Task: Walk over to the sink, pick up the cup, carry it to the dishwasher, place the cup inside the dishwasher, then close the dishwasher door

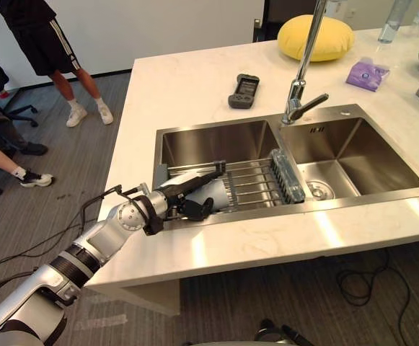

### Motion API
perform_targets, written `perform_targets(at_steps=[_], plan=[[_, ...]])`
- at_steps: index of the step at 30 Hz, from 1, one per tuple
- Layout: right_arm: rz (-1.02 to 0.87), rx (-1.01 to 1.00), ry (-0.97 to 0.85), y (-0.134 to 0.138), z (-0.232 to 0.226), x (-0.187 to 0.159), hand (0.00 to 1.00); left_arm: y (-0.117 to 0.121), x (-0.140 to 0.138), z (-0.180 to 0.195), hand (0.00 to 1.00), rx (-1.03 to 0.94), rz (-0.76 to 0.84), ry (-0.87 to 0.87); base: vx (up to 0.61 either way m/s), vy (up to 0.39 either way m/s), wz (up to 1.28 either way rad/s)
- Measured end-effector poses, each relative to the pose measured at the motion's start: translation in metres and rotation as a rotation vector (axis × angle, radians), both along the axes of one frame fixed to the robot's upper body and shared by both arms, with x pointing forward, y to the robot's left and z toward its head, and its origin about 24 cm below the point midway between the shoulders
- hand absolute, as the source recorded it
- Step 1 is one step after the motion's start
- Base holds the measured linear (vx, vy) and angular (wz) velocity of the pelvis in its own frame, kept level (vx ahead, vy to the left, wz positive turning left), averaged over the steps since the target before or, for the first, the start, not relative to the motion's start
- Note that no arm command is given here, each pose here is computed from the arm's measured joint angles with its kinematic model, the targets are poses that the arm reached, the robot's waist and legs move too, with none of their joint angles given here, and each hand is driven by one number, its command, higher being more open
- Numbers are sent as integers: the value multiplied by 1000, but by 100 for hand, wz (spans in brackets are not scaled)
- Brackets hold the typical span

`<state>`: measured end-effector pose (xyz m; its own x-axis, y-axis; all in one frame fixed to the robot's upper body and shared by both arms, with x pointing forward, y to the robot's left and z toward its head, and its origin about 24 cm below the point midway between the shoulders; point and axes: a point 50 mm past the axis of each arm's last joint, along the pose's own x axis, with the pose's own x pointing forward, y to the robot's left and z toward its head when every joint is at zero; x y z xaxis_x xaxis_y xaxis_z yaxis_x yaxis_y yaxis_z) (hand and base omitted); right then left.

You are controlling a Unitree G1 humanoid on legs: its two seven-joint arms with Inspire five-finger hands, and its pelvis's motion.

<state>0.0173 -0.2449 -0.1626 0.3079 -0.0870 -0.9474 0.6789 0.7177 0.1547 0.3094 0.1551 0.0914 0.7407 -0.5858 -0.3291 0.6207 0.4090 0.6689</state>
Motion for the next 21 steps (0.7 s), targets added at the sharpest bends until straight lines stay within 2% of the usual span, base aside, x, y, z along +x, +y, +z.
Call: perform_targets(at_steps=[21], plan=[[36,-41,-9,-4,2,-1,100,-2,9,7,100,-37,20,120,-3,-2,-3]])
